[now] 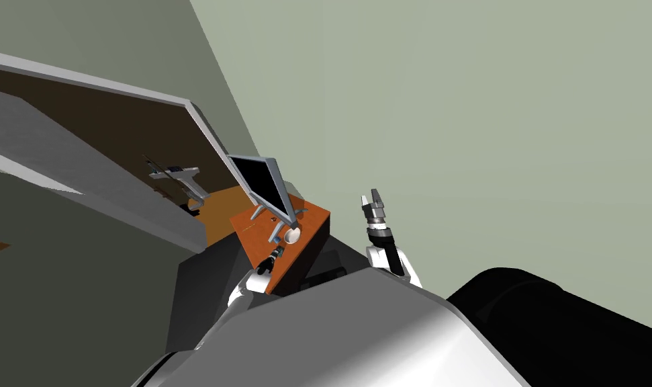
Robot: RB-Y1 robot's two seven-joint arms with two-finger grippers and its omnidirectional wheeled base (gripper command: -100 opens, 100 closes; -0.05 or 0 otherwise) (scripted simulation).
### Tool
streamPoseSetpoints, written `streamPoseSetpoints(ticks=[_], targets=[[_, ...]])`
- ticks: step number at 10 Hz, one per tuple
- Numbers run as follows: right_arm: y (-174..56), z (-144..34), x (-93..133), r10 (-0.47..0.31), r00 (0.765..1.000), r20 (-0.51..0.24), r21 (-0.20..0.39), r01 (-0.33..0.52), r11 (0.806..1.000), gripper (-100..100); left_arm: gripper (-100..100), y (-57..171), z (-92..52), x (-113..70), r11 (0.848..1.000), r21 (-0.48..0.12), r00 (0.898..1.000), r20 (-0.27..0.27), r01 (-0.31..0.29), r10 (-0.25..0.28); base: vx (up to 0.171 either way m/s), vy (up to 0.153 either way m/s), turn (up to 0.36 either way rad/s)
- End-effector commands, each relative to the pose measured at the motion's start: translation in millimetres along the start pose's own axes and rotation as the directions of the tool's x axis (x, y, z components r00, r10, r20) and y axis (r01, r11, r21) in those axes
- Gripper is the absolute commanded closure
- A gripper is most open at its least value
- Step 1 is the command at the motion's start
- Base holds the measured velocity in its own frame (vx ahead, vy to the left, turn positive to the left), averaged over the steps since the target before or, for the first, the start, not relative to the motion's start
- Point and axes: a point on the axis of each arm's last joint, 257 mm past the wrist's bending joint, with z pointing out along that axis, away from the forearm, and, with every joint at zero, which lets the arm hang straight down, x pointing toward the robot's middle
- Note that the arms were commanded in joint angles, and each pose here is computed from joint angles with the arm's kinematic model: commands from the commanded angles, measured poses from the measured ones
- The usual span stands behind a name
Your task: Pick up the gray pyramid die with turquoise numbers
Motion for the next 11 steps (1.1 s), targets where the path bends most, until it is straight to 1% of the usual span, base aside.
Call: streamPoseSetpoints(ticks=[1, 2, 3, 4, 6, 8, 11], targets=[[0.0, 0.0, 0.0, 0.0, 1.0, 0.0, 0.0, 0.0, 1.0, 0, -100, 11.6, 0.3, 14.1, 1.0, -0.029, 1.0, -0.022, -0.002, 0.001, 0.043, -0.039, -0.097], [0.0, 0.0, 0.0, 0.0, 1.0, 0.0, 0.0, 0.0, 1.0, 0, -100, 5.9, 1.4, 7.8, 1.0, -0.017, 1.0, -0.012, 0.0, 0.0, 0.021, -0.021, -0.016], [0.0, 0.0, 0.0, 0.0, 1.0, 0.0, 0.0, 0.0, 1.0, 0, 0, 6.4, 1.6, 8.9, 1.0, -0.019, 1.0, -0.014, -0.001, 0.001, 0.0, 0.0, 0.0], [0.0, 0.0, 0.0, 0.0, 1.0, 0.0, 0.0, 0.0, 1.0, 0, -100, 10.5, 1.9, 5.8, 1.0, -0.025, 1.0, -0.005, 0.008, -0.009, 0.0, 0.005, -0.099], [0.0, 0.0, 0.0, 0.0, 1.0, 0.0, 0.0, 0.0, 1.0, 0, -100, 19.6, 2.2, 1.2, 0.999, -0.038, 1.0, 0.012, 0.027, -0.027, -0.016, 0.023, -0.124], [0.0, 0.0, 0.0, 0.0, 1.0, 0.0, 0.0, 0.0, 1.0, 0, -100, 24.4, 2.2, -0.7, 0.998, -0.044, 0.999, 0.02, 0.037, -0.036, -0.017, 0.022, -0.097], [0.0, 0.0, 0.0, 0.0, 1.0, 0.0, 0.0, 0.0, 1.0, 0, -100, 39.1, 1.4, -2.5, 0.996, -0.065, 0.997, 0.039, 0.066, -0.063, -0.01, 0.018, -0.114]])
